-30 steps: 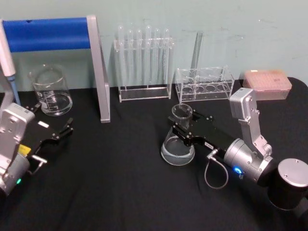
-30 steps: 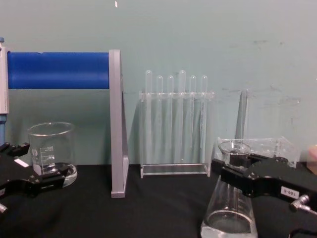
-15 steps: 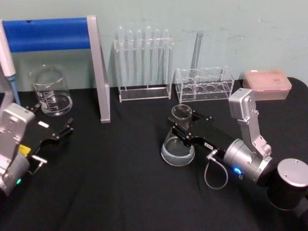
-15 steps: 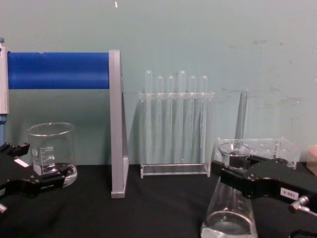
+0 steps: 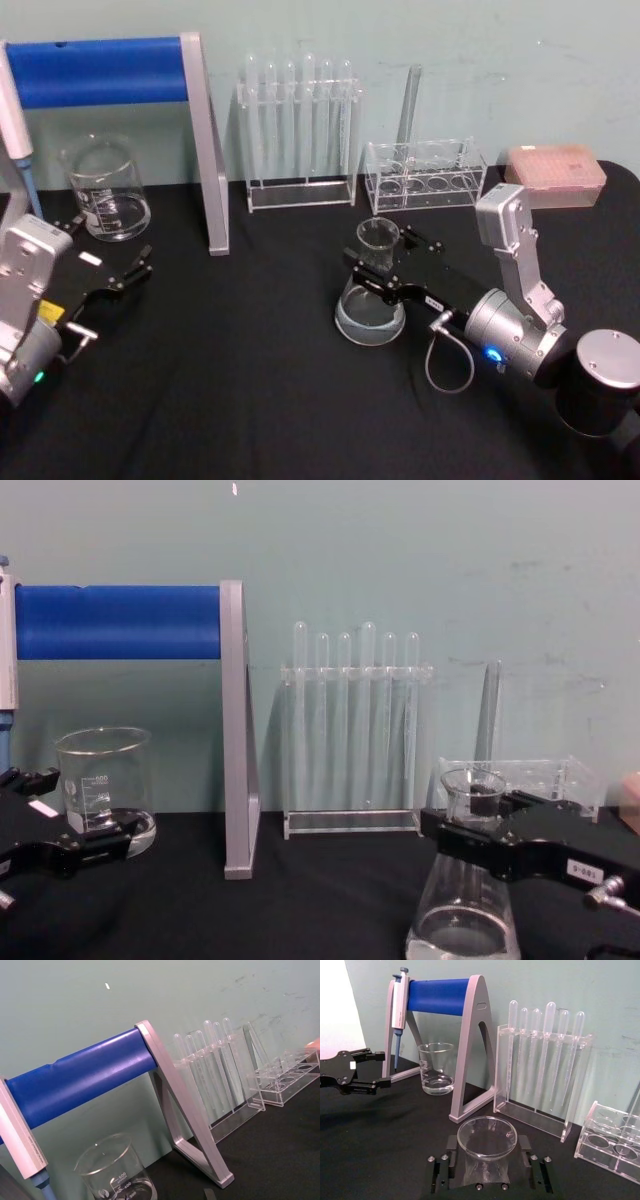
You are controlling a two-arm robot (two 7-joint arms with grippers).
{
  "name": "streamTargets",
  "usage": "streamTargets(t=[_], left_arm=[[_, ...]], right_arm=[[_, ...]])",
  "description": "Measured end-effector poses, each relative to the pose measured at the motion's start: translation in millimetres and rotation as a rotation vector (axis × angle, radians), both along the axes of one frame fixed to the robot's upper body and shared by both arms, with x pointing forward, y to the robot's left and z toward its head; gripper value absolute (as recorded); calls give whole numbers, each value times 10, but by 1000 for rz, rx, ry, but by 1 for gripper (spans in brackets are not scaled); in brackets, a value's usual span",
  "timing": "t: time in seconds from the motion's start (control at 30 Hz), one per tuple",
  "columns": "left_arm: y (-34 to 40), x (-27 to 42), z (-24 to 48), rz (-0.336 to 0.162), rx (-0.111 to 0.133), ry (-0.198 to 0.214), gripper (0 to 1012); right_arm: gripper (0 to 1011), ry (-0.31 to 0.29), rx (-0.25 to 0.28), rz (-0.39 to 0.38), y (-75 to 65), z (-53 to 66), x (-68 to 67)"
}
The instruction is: Grasp the erlenmeyer flask with one hand, shake it three times, then place it back.
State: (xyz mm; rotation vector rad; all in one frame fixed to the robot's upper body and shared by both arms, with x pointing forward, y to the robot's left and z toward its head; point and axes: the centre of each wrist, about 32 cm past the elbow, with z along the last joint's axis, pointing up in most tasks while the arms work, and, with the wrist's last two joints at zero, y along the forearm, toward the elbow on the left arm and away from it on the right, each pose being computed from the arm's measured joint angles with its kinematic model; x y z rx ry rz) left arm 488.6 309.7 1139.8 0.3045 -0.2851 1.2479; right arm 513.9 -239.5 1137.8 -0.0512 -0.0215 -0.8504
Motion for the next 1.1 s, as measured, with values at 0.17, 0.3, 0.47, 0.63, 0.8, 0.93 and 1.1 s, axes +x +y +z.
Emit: streamTargets(t=[0.17, 0.3, 0.47, 0.63, 0.8, 0.93, 1.1], left_arm=[[0, 0, 0, 0, 0, 0, 1001], [0, 0, 0, 0, 0, 0, 1001], [0, 0, 0, 0, 0, 0, 1001], [0, 0, 0, 0, 0, 0, 1001], [0, 0, 0, 0, 0, 0, 1001], [0, 0, 0, 0, 0, 0, 1001], [0, 0, 0, 0, 0, 0, 1001]], right_arm=[[862, 0, 0, 0, 0, 0, 0], [974, 0, 0, 0, 0, 0, 0], [1002, 0, 1, 0, 0, 0, 0], [1002, 0, 1, 0, 0, 0, 0], [1002, 1, -2, 14, -24, 12, -6], [1002, 13, -6, 26, -71, 25, -39], [1002, 27, -8, 29, -162, 40, -121]])
